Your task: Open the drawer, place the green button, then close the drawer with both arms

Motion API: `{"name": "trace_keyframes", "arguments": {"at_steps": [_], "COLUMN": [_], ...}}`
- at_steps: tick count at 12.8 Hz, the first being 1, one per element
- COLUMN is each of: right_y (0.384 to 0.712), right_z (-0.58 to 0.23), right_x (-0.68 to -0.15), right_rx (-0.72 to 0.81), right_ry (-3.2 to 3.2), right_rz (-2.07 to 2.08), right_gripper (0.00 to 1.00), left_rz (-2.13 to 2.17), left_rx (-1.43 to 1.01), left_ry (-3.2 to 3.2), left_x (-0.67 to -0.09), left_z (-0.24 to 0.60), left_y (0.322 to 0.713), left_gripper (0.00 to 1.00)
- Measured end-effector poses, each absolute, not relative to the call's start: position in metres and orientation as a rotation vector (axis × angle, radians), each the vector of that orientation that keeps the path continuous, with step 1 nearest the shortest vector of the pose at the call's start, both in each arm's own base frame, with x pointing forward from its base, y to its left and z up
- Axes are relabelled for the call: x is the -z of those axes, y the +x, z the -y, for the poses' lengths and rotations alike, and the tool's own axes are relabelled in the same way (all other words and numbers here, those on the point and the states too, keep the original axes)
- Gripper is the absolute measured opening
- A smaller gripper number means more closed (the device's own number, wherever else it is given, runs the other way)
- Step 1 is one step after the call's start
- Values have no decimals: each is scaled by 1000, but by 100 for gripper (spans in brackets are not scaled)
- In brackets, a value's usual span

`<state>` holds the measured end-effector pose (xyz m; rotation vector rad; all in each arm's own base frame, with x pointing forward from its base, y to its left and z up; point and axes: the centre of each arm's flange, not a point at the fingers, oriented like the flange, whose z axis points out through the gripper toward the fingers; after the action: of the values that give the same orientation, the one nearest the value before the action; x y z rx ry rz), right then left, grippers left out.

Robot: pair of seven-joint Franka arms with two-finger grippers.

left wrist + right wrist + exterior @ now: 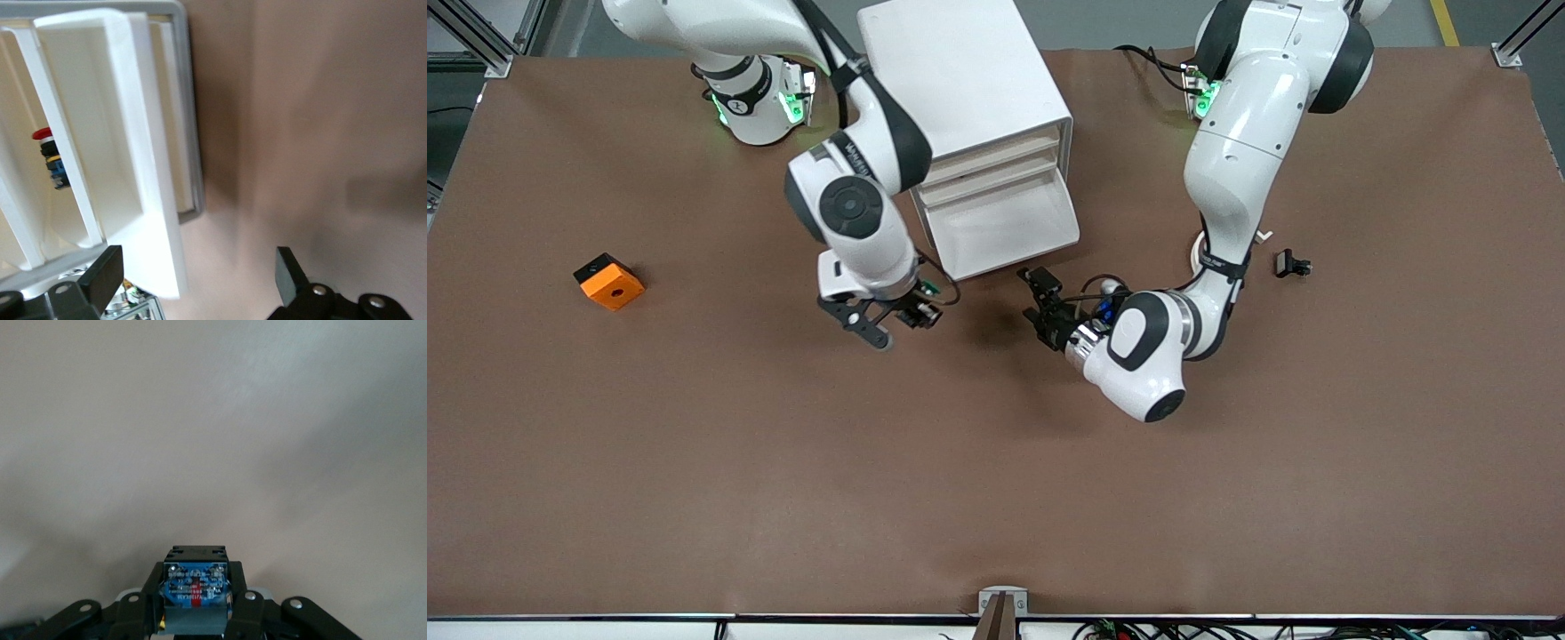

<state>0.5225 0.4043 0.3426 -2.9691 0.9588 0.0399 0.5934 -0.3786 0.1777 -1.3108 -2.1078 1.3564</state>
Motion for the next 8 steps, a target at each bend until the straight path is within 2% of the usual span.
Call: {"name": "trace_keyframes", "arguments": {"at_steps": [5, 8], "right_y": [456, 430], "right_z": [-476, -498], "right_x": [-340, -332], "right_rx": [-50, -39], "right_ry": [-2980, -2961], "right_rz": [-952, -976], "right_gripper": [41, 41], "left_rz": [2261, 2278], "left_rx": [-1274, -1159], "left_ry": [-1548, -1751], "left_x": [-233, -280], "left_z": [302, 265], "left_y": [652, 670], "left_gripper": [100, 100]}}
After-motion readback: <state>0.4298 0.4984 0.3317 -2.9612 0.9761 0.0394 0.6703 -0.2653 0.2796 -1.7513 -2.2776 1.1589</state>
